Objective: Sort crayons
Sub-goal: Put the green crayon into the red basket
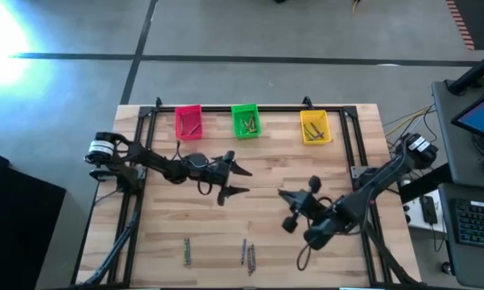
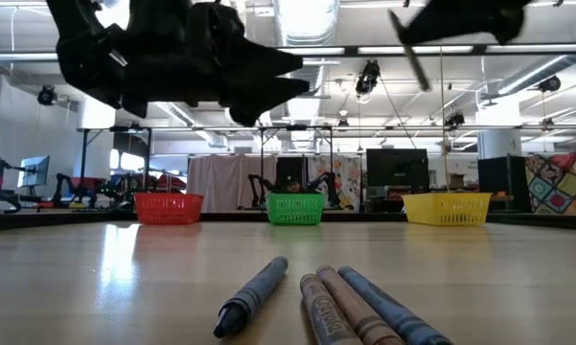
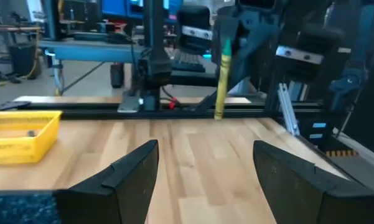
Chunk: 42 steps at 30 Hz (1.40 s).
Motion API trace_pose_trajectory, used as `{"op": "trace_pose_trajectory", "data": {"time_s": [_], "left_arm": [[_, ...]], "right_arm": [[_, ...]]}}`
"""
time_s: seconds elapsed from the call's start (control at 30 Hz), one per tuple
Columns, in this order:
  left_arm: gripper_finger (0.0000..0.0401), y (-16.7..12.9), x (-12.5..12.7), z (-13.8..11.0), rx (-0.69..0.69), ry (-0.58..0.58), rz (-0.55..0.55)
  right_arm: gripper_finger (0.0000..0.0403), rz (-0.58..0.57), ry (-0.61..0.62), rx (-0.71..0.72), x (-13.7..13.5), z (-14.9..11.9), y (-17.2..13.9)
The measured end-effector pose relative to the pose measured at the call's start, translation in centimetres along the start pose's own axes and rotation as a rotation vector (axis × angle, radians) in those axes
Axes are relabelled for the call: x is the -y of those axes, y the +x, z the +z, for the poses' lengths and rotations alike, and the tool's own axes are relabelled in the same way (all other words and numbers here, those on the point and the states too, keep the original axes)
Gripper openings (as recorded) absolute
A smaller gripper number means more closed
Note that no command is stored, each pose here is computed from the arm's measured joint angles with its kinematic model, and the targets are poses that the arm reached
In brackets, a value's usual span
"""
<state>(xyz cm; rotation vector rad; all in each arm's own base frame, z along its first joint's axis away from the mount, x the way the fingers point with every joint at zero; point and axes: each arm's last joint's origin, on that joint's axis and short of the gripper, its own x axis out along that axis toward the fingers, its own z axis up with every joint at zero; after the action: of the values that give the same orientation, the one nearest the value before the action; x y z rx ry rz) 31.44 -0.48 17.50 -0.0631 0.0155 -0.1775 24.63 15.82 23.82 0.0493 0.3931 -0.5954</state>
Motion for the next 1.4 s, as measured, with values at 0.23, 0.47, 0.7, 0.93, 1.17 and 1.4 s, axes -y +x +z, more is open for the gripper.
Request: {"op": "trace_pose_trajectory", "data": {"time_s": [0.23,0.47,0.7,0.93,1.17,1.4], "left_arm": [[0.0244,2.5,0.8,0.6,0.032,0.015,-0.068],[0.0214,2.4,1.3,0.3,0.012,-0.020,-0.192],[0.0160,2.4,1.3,0.5,0.016,-0.020,-0.213],[0.0062,2.4,1.5,0.8,0.017,-0.035,-0.284],[0.0011,1.6,-0.8,1.6,0.001,-0.063,-0.151],[0.0003,-3.7,-8.6,3.6,-0.180,-0.181,0.364]], "right_arm": [[0.0009,0.199,-0.043,0.076,-1.5,2.5,3.5],[0.0009,0.217,-0.072,0.099,-0.9,3.4,4.8],[0.0009,0.322,-0.052,0.166,-0.7,4.6,6.3],[0.0009,0.368,-0.017,0.175,-0.7,3.7,7.1],[0.0041,0.222,-0.049,0.216,0.2,4.4,6.9],[0.0138,-0.088,0.005,0.134,3.1,3.2,6.0]]}}
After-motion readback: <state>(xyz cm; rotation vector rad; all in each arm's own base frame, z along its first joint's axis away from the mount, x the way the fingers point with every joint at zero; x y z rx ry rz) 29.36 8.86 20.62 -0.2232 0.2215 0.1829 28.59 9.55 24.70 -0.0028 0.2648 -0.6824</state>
